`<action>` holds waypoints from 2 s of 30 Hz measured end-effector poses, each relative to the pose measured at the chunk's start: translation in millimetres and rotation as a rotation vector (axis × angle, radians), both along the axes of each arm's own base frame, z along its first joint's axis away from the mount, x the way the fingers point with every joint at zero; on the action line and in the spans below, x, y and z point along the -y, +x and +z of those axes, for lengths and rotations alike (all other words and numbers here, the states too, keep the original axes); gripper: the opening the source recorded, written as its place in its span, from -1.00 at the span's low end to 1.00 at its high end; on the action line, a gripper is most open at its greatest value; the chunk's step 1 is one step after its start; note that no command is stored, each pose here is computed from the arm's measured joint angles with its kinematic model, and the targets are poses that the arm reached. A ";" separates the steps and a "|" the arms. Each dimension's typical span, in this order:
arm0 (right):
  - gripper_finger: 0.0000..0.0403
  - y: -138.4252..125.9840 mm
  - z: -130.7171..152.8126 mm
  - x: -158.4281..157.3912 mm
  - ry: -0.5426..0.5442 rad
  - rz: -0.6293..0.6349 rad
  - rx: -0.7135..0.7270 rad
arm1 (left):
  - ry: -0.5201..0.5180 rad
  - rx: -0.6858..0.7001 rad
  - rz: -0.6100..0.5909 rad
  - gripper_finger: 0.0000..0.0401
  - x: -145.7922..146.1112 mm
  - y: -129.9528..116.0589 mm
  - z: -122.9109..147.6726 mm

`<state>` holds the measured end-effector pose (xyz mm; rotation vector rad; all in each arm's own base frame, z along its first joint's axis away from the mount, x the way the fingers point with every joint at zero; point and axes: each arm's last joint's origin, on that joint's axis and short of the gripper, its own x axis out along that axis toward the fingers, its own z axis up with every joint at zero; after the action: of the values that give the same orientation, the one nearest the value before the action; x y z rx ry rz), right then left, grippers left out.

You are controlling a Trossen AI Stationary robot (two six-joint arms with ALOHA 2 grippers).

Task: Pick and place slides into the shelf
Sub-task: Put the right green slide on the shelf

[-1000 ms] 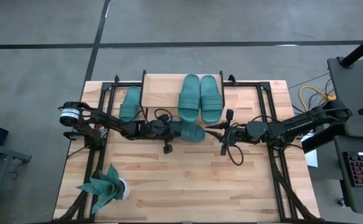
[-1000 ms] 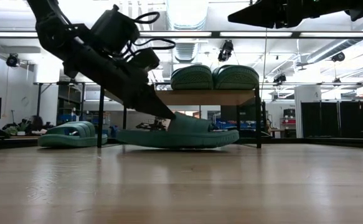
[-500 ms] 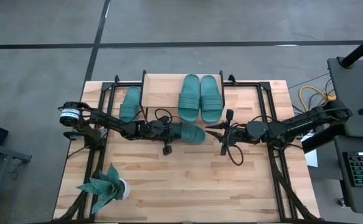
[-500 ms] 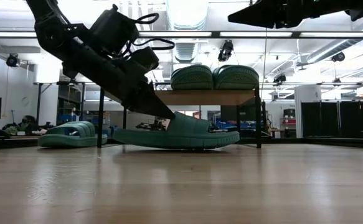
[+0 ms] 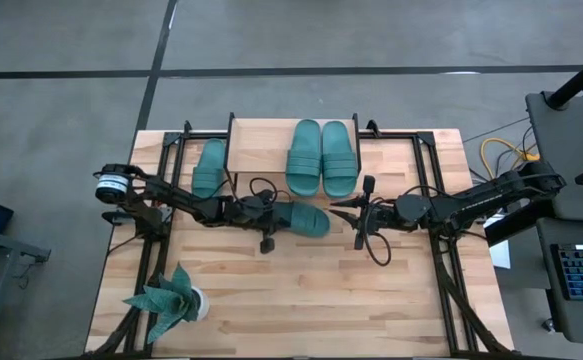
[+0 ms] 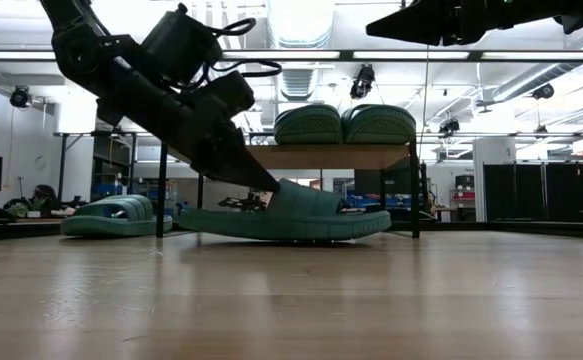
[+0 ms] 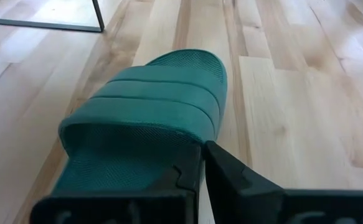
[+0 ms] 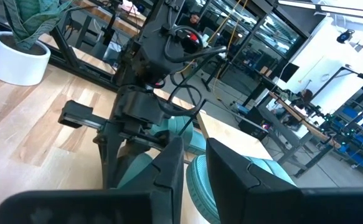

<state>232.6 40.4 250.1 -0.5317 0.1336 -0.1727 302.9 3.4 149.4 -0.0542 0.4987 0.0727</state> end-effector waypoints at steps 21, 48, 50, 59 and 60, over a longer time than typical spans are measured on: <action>-0.70 0.0 0.0 0.0 0.000 0.000 0.000 | -0.058 -0.006 -0.166 -0.25 4.8 -0.5 -0.6; -0.70 -0.1 -0.4 0.0 -0.001 0.000 -0.004 | -0.085 0.034 -0.146 -0.11 3.0 21.7 -17.8; -0.70 -0.1 -0.4 0.0 -0.001 0.000 -0.004 | -0.085 0.033 -0.146 -0.27 2.8 21.7 -17.8; -0.70 -0.1 -0.3 0.0 -0.001 0.000 -0.004 | -0.091 0.035 -0.162 -0.95 3.4 21.9 -17.8; -0.70 -0.1 -0.4 0.0 -0.001 0.000 -0.004 | -0.093 0.033 -0.164 -0.95 3.5 21.5 -17.5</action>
<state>232.5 40.4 249.7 -0.5330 0.1374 -0.1717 324.4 -0.1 131.8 -0.1048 0.4716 -0.1122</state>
